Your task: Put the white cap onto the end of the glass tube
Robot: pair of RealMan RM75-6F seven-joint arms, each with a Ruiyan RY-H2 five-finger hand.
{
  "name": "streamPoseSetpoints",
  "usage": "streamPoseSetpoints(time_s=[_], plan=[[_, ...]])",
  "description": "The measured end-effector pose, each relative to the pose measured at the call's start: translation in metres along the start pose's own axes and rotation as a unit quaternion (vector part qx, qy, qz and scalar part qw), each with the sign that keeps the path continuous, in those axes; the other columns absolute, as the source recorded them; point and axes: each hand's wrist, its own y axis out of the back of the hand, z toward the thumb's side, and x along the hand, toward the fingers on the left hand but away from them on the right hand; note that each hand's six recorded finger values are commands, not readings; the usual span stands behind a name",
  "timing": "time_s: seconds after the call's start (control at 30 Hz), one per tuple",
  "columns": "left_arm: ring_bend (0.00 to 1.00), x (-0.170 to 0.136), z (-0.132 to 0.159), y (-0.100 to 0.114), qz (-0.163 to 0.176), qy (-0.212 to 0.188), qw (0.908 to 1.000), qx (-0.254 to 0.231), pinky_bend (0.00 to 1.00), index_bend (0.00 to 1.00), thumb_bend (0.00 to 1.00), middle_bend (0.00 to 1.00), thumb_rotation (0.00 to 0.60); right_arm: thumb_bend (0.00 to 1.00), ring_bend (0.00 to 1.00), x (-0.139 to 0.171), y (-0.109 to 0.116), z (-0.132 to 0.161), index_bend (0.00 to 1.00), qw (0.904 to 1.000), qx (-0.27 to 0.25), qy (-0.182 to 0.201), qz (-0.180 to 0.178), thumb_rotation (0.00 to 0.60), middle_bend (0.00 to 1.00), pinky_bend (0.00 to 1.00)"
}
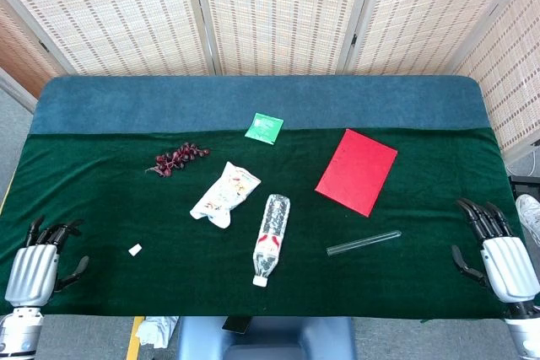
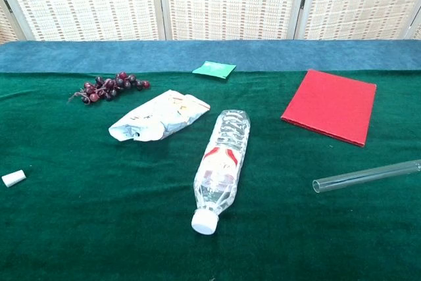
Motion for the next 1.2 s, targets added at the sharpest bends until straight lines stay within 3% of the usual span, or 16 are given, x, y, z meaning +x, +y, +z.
streamPoseSetpoints(time_s=[0.77, 0.87, 1.0, 1.2], plan=[[0.26, -0.002, 0.003, 0.002, 0.009, -0.004, 0.9999, 0.005, 0.04, 0.25, 0.39, 0.40, 0.600, 0.53, 0.15, -0.008, -0.005, 0.000, 0.02, 0.9995, 0.011, 0.013, 0.026, 0.592, 0.16, 0.05], [0.29, 0.000, 0.005, 0.003, 0.011, -0.017, 0.9998, 0.006, 0.05, 0.28, 0.36, 0.40, 0.600, 0.53, 0.17, -0.010, -0.005, 0.003, 0.02, 0.9993, 0.013, 0.018, 0.029, 0.593, 0.16, 0.05], [0.33, 0.005, 0.007, -0.001, 0.008, -0.045, 0.9988, 0.016, 0.13, 0.31, 0.25, 0.41, 0.600, 0.53, 0.17, -0.012, -0.003, 0.005, 0.02, 0.9993, 0.013, 0.022, 0.026, 0.592, 0.16, 0.06], [0.32, 0.021, 0.008, -0.025, -0.018, -0.089, 0.9948, 0.046, 0.12, 0.29, 0.20, 0.42, 0.600, 0.53, 0.17, -0.011, -0.003, 0.006, 0.02, 0.9994, 0.011, 0.020, 0.026, 0.592, 0.16, 0.06]])
